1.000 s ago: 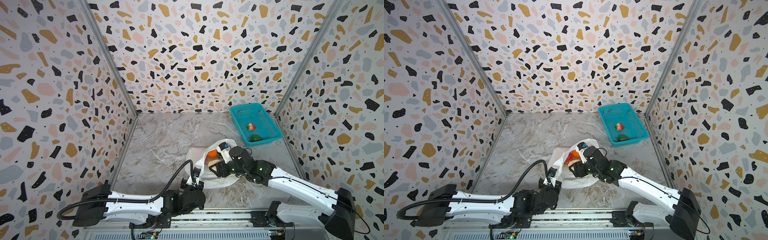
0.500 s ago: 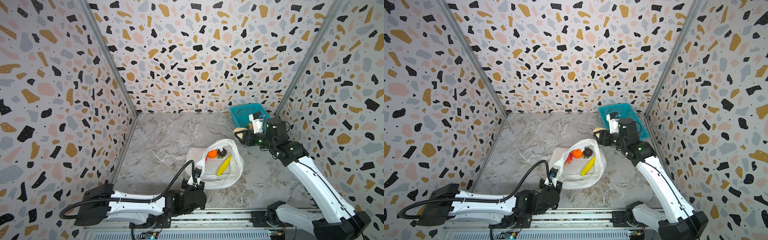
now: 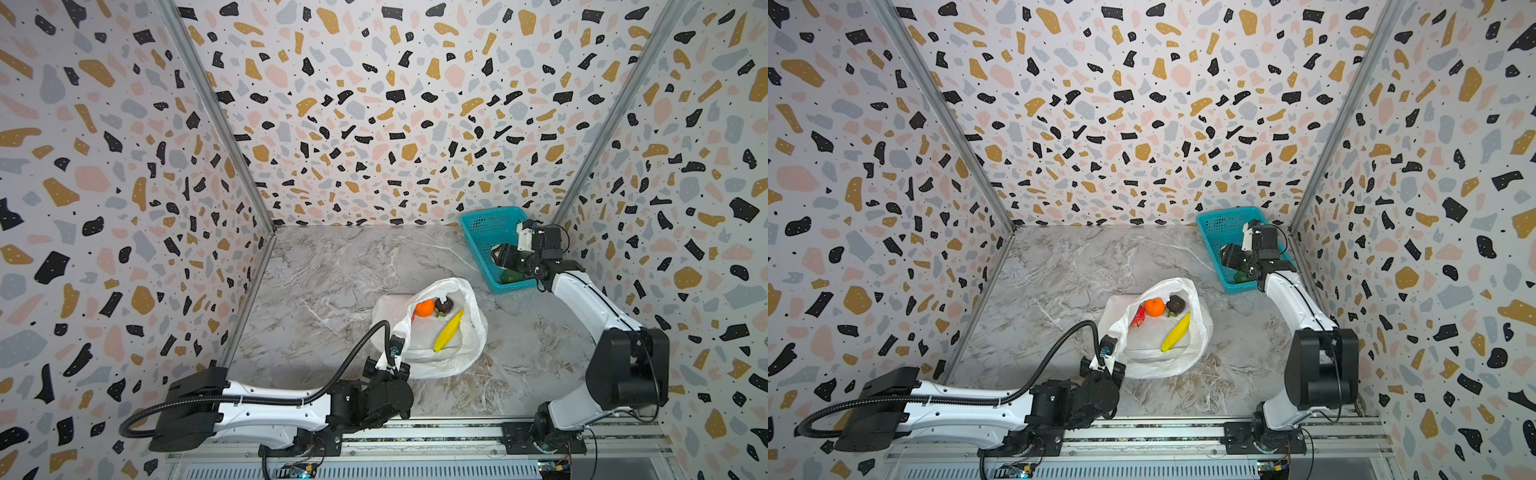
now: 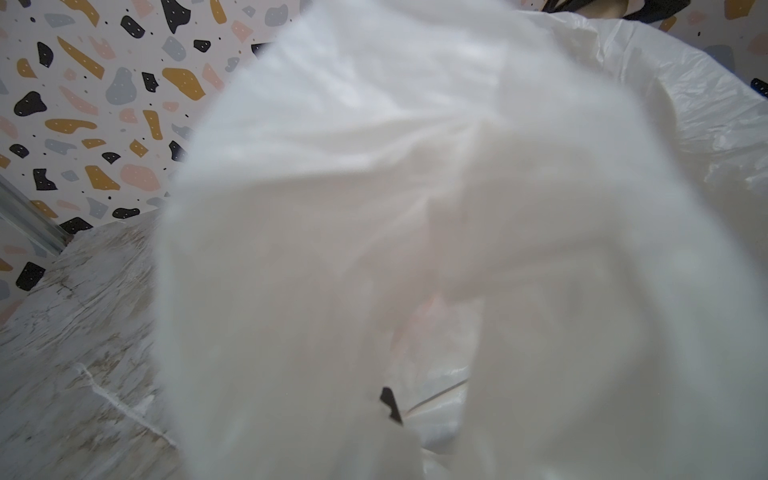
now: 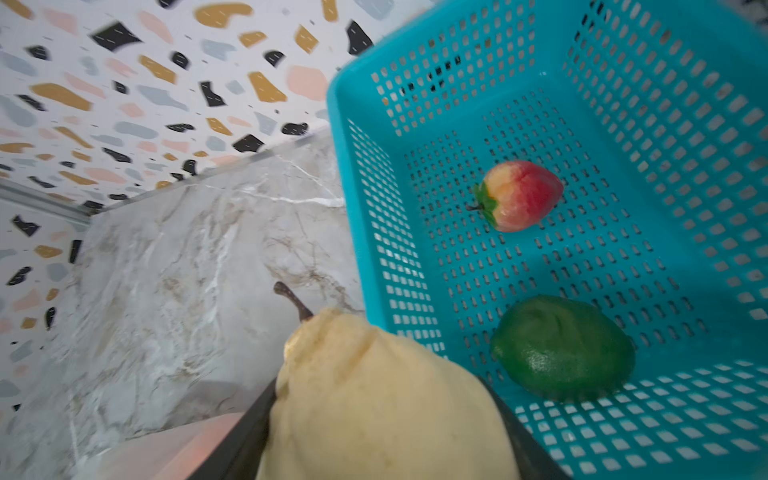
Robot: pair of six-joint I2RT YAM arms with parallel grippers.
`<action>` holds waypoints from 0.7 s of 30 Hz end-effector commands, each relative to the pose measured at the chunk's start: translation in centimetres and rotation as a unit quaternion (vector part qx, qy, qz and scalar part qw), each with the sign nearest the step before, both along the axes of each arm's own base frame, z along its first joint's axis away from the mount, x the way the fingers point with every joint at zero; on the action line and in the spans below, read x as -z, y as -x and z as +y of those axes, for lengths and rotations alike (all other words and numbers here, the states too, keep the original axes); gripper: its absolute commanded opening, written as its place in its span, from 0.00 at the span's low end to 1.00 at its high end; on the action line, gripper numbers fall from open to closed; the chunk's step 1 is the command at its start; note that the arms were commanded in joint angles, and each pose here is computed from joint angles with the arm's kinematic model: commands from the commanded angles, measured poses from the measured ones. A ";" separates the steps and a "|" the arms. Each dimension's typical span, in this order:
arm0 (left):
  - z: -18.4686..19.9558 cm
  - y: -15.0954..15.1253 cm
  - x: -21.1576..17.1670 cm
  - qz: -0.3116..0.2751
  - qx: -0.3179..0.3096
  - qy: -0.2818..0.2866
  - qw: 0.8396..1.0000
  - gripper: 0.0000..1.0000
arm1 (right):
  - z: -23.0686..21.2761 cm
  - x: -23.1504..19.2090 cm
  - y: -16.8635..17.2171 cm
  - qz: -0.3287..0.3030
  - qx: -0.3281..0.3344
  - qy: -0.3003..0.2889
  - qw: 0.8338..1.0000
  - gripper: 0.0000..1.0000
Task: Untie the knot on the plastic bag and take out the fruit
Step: 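Lower the cream pear into the teal basket and open the right gripper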
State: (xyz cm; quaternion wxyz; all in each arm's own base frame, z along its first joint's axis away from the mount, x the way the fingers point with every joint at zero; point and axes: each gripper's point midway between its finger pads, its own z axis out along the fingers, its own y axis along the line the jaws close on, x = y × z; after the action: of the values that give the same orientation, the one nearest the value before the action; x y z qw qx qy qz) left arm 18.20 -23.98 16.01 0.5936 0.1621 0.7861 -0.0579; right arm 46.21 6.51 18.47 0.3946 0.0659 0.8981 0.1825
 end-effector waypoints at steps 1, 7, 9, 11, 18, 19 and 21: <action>-0.3 -0.3 -1.1 -0.008 -0.007 0.022 1.000 0.00 | -1.0 -0.8 -3.2 -0.039 0.016 0.014 0.999 0.57; -0.3 -0.3 -1.1 -0.010 -0.007 0.020 1.000 0.00 | -1.6 2.0 -5.8 -0.023 0.034 0.022 0.999 0.58; -0.3 -0.3 -1.2 -0.010 -0.008 0.020 1.000 0.00 | -1.7 2.4 -6.3 -0.021 0.037 0.025 0.999 0.60; -0.3 -0.3 -1.2 -0.010 -0.007 0.021 1.000 0.00 | -1.8 3.0 -6.9 -0.014 0.037 0.028 0.999 0.67; -0.3 -0.3 -1.2 -0.010 -0.004 0.017 1.000 0.00 | -1.8 3.3 -7.7 -0.010 0.036 0.031 0.999 0.90; -0.3 -0.3 -1.2 -0.010 -0.004 0.017 1.000 0.00 | -1.8 3.2 -7.8 -0.010 0.036 0.031 0.999 0.91; -0.3 -0.3 -1.3 -0.010 -0.004 0.018 1.000 0.00 | -1.9 3.1 -7.7 -0.010 0.037 0.032 0.999 0.92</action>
State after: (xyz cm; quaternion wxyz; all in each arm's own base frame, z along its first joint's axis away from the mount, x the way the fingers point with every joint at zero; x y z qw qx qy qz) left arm 18.21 -24.05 16.09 0.5948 0.1641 0.7848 -0.0575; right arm 53.21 4.96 13.24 0.3907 0.0862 0.9051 0.1441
